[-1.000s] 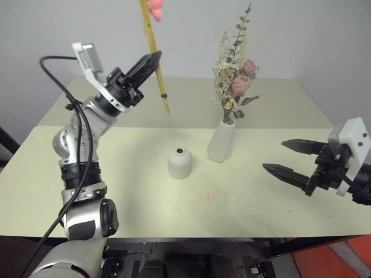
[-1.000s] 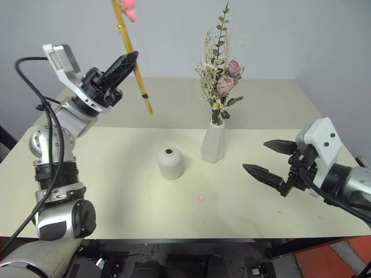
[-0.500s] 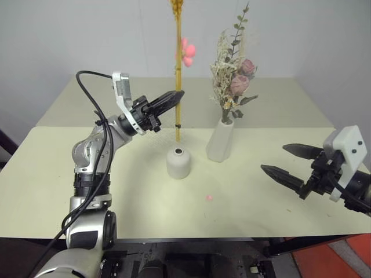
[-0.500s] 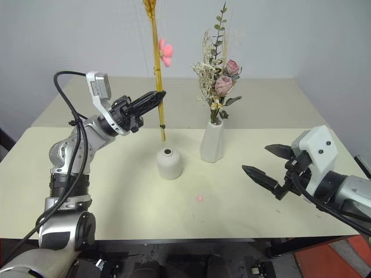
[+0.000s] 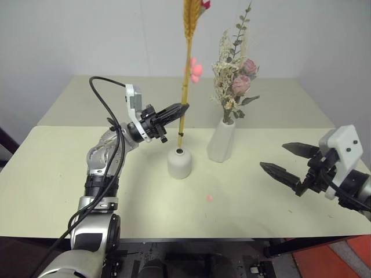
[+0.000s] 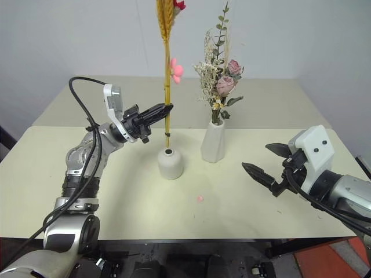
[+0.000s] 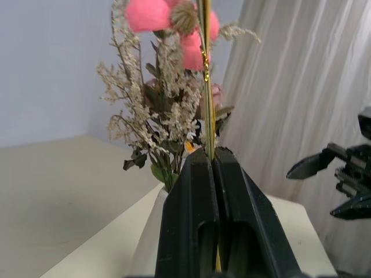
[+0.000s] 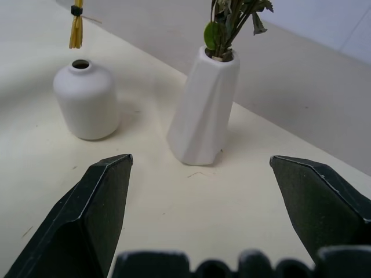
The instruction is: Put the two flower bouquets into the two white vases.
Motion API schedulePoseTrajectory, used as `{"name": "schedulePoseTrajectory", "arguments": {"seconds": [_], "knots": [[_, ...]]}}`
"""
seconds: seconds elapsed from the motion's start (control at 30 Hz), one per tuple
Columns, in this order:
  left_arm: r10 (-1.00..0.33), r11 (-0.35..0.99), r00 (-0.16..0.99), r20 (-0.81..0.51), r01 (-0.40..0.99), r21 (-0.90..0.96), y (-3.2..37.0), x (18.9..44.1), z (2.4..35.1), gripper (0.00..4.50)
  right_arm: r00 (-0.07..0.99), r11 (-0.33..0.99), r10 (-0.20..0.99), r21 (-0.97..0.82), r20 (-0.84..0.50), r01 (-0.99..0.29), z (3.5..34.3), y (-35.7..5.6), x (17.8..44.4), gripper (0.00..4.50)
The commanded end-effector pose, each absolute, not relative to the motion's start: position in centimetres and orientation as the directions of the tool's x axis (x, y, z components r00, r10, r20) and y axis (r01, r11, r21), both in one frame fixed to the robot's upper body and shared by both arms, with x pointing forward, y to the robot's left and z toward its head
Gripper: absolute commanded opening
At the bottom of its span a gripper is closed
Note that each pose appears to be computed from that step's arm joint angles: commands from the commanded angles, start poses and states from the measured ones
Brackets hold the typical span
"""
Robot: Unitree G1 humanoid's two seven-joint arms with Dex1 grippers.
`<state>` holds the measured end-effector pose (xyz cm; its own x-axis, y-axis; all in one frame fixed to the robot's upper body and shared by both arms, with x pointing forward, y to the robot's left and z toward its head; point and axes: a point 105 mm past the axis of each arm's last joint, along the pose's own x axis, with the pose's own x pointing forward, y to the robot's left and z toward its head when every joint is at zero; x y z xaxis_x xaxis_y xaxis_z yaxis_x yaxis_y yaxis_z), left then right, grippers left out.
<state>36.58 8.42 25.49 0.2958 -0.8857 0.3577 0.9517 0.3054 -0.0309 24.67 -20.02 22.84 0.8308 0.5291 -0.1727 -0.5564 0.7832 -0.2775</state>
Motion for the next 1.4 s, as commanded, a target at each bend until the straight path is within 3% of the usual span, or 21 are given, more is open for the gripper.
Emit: {"name": "schedulePoseTrajectory", "arguments": {"seconds": [0.03,0.7,1.07,1.4], "knots": [[-0.886,0.314,0.292,0.361,0.949,0.004,8.3,36.6,25.6,0.07,0.844,0.782,0.522,-0.325,-0.122,-0.531,23.9,-19.9,24.4,4.50],[-0.877,0.362,0.334,0.345,0.932,0.018,7.6,37.7,24.5,0.07,0.864,0.801,0.492,-0.334,-0.106,-0.497,23.7,-20.3,24.8,4.50],[-0.905,0.297,0.256,0.339,0.952,0.074,8.0,36.2,24.5,0.07,0.854,0.786,0.508,-0.347,-0.110,-0.512,23.8,-19.9,24.8,4.50],[-0.917,0.294,0.254,0.307,0.951,0.091,8.3,35.8,23.8,0.07,0.853,0.784,0.510,-0.349,-0.107,-0.513,23.6,-19.9,25.1,4.50]]}}
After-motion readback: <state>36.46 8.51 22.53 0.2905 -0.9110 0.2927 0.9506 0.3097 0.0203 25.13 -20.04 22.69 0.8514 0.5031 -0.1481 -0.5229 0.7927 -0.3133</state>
